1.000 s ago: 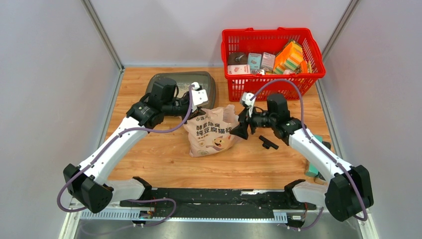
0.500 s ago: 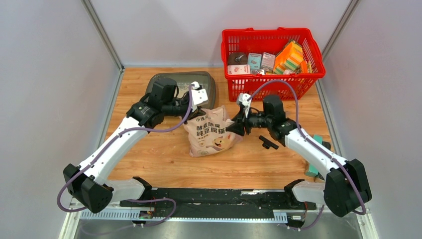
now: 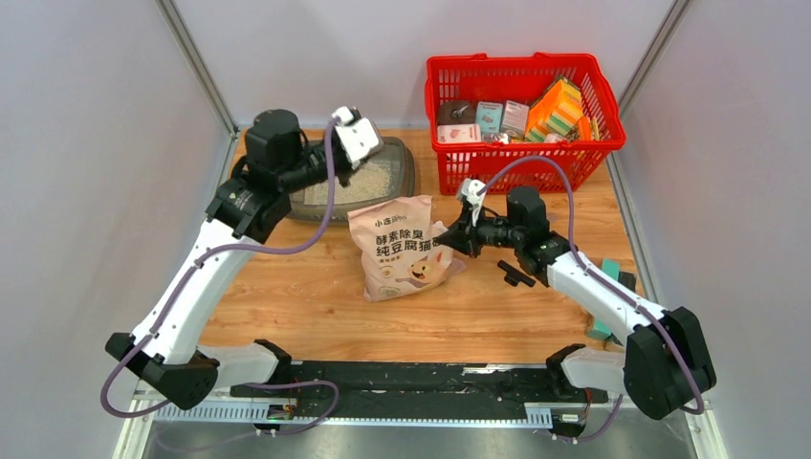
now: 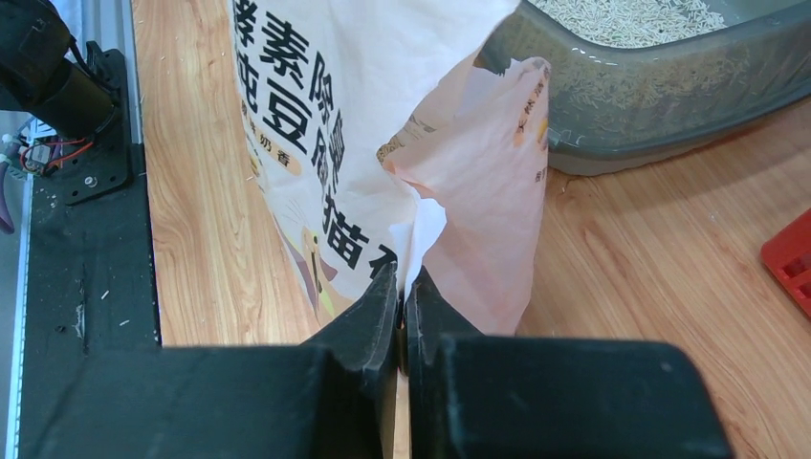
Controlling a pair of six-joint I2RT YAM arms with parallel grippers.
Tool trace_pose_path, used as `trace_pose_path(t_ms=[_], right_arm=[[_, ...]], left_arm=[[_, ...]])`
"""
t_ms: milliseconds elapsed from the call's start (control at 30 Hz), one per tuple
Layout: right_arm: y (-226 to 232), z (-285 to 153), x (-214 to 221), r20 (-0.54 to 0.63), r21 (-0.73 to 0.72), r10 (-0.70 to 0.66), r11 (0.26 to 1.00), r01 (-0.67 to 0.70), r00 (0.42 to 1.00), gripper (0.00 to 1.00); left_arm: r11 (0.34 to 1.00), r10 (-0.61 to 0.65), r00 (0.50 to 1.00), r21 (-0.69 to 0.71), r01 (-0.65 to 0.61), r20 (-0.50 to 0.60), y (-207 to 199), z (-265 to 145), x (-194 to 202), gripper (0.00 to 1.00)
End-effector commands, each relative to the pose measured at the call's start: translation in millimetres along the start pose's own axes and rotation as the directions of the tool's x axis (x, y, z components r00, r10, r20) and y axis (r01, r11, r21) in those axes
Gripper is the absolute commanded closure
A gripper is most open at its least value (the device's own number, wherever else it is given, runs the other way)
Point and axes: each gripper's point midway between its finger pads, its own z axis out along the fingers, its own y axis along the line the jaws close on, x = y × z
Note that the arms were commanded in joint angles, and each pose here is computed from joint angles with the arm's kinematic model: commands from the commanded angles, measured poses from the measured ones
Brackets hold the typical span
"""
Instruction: Fill the litter box with clean litter
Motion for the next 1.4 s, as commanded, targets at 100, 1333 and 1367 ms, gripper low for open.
trace_pose_path(t_ms=[100,1333,1367], right_arm=[[8.2,-6.2,-17.0,0.074,-0.001,-0.068,0.998,0.068,0.995,0.95],[23.2,-12.9,-24.9,0.161,0.026,-0.084,0.996,0.081,0.983,0.96],[23.9,-12.6,-24.9,0.161,0.023,-0.084,0.996,0.082,0.983,0.96]], left_arm=[[0.981,-0.063,0.978,-0.193,0.024,-0.198,84.1,31.3,68.2,0.97],[0.754,-0.365,0.841,0.403,0.519,-0.4,-124.0,106.9,140.2,1.0],[0.752,-0.369,0.841,0.405,0.521,-0.397,-125.0,108.2,138.8,1.0]])
